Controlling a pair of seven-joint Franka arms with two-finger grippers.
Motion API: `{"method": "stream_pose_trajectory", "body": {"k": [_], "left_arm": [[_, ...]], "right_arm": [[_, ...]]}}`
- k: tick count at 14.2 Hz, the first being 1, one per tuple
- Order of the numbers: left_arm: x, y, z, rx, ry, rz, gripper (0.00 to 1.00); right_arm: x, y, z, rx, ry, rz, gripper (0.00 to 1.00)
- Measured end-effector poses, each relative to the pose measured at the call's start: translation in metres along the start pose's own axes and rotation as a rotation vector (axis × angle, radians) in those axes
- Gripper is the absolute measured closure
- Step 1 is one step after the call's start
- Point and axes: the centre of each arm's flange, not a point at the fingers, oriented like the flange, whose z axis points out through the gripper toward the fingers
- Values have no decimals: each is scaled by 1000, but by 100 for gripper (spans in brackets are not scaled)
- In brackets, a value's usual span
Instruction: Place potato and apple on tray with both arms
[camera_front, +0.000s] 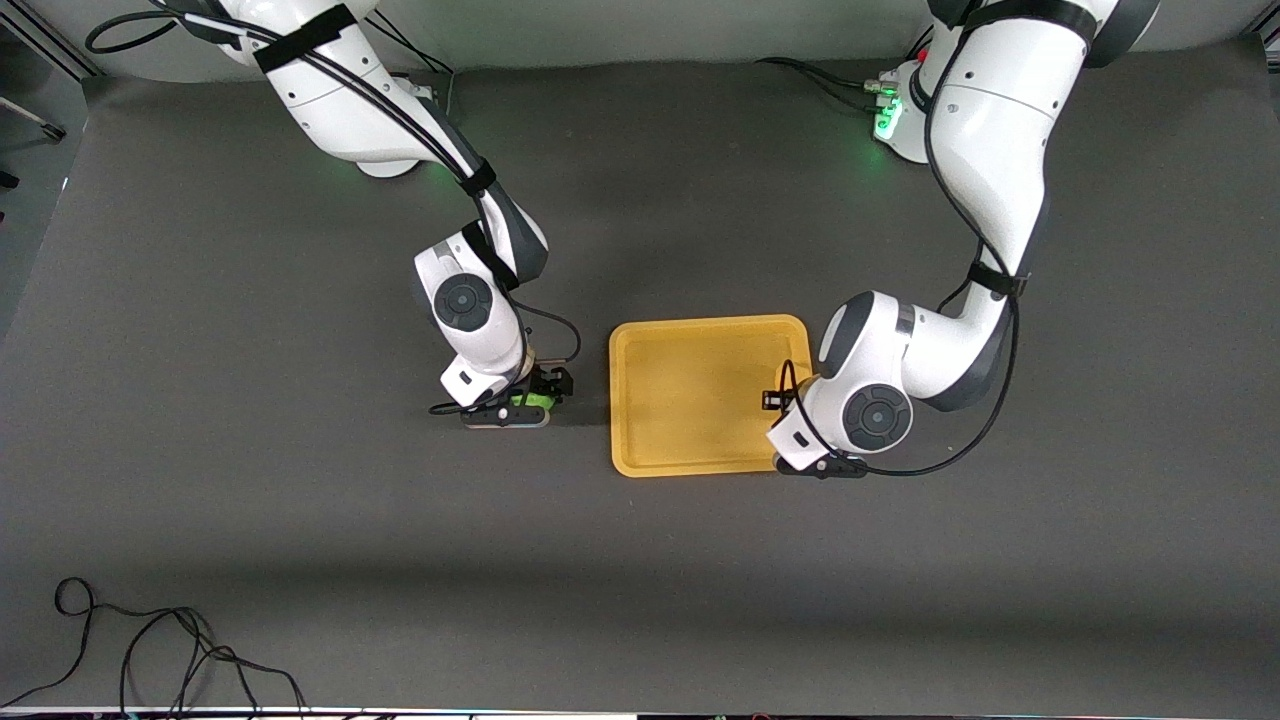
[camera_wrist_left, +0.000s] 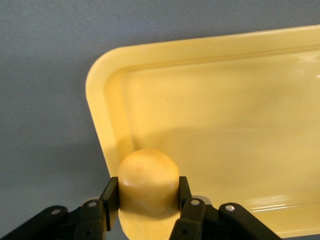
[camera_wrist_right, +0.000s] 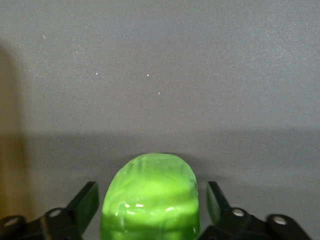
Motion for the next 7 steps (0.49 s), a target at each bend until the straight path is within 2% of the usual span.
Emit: {"method": "stream_pose_trajectory", "body": {"k": [2, 5, 7], "left_arm": [[1, 0, 5, 3, -7, -1, 49], [2, -1, 12, 6, -17, -3, 49], [2, 2, 15, 8, -17, 0, 37]], "right_arm": [[3, -4, -8, -6, -12, -2, 34], [19, -9, -50, -12, -21, 4, 34], [36, -6, -105, -27, -39, 20, 34]]}}
